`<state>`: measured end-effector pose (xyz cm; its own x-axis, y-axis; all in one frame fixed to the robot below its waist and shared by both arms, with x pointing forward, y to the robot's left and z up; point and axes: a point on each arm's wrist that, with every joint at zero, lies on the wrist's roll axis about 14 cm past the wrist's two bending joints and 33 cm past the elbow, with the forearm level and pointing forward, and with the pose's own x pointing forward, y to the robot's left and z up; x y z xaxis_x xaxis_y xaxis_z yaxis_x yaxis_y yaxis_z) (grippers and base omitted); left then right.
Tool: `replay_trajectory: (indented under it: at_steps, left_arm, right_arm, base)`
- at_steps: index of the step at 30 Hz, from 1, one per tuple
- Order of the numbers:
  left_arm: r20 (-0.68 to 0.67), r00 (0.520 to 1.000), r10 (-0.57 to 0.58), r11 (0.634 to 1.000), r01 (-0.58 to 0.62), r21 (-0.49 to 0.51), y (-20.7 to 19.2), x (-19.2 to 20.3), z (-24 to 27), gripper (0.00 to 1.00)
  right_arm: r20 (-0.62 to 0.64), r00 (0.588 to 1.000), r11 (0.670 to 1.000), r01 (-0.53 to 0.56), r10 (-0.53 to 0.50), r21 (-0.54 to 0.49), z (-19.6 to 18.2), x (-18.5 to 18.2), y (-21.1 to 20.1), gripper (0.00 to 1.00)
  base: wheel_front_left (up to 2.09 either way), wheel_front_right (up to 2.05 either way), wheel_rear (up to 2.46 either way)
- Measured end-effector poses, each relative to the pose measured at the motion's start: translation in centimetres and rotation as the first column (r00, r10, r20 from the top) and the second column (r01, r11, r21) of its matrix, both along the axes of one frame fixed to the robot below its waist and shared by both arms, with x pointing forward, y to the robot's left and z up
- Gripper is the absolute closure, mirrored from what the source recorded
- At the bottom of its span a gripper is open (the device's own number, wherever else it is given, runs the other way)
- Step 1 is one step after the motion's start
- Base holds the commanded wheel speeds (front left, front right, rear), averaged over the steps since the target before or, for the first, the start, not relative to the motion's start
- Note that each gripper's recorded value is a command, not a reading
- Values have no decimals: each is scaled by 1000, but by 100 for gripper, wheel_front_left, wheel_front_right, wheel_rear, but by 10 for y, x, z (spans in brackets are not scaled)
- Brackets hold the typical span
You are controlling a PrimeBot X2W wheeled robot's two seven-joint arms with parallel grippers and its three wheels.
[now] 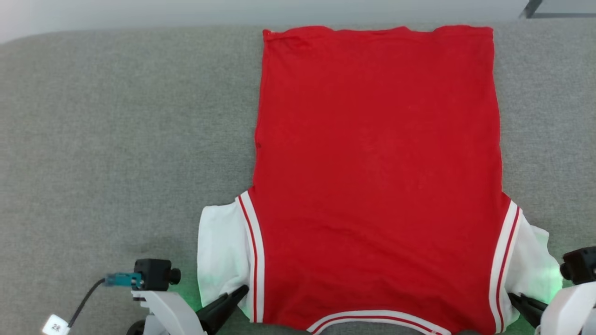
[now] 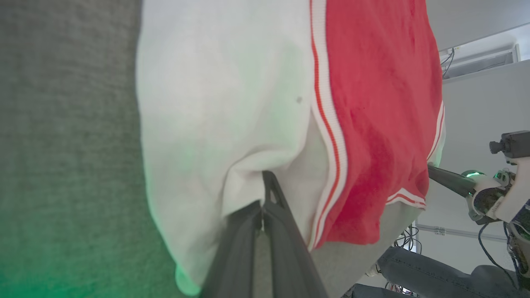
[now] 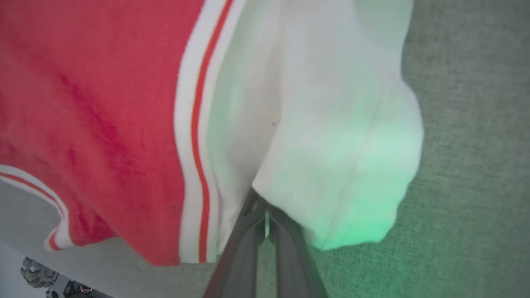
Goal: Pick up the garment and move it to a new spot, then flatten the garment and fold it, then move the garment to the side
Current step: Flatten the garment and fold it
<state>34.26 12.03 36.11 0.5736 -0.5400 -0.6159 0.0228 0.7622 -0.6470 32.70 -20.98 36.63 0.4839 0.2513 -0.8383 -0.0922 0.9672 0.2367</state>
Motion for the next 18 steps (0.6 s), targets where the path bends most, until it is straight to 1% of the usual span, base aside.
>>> replay_trajectory:
  at_steps: [3,6,7,8,9,11,14,18]
  left_arm:
    - [-9,1000,-12,1000,12,14,0,-1,-7,100]
    - [-6,1000,-14,1000,14,19,0,0,-10,100]
    - [-5,1000,-16,1000,17,20,0,0,-10,100]
    - [-2,1000,-16,1000,16,17,-1,0,-9,100]
    - [-3,1000,-16,1000,16,14,-1,0,-9,100]
    - [1,1000,-20,1000,20,14,-2,0,-9,100]
    - [11,1000,-27,1000,27,14,-4,0,-7,100]
    - [26,999,-38,999,38,12,-7,0,-3,100]
  right_arm:
    - [10,1000,1000,-21,22,-22,-6,-1,0,100]
    - [33,999,1000,-15,16,-17,-9,-1,2,100]
    - [42,999,1000,-20,21,-21,-8,-1,2,90]
    - [58,998,999,-30,32,-31,-7,0,2,52]
    - [81,996,998,-41,44,-43,-4,1,1,0]
    - [121,991,997,-40,48,-63,2,3,-3,0]
    - [200,979,995,-20,39,-99,24,13,-16,0]
    - [273,962,996,31,-6,-89,62,22,-33,0]
  base:
    - [0,0,0]
    - [0,0,0]
    - [0,0,0]
    - [0,0,0]
    - [0,0,0]
    - [0,0,0]
    - [0,0,0]
    - [0,0,0]
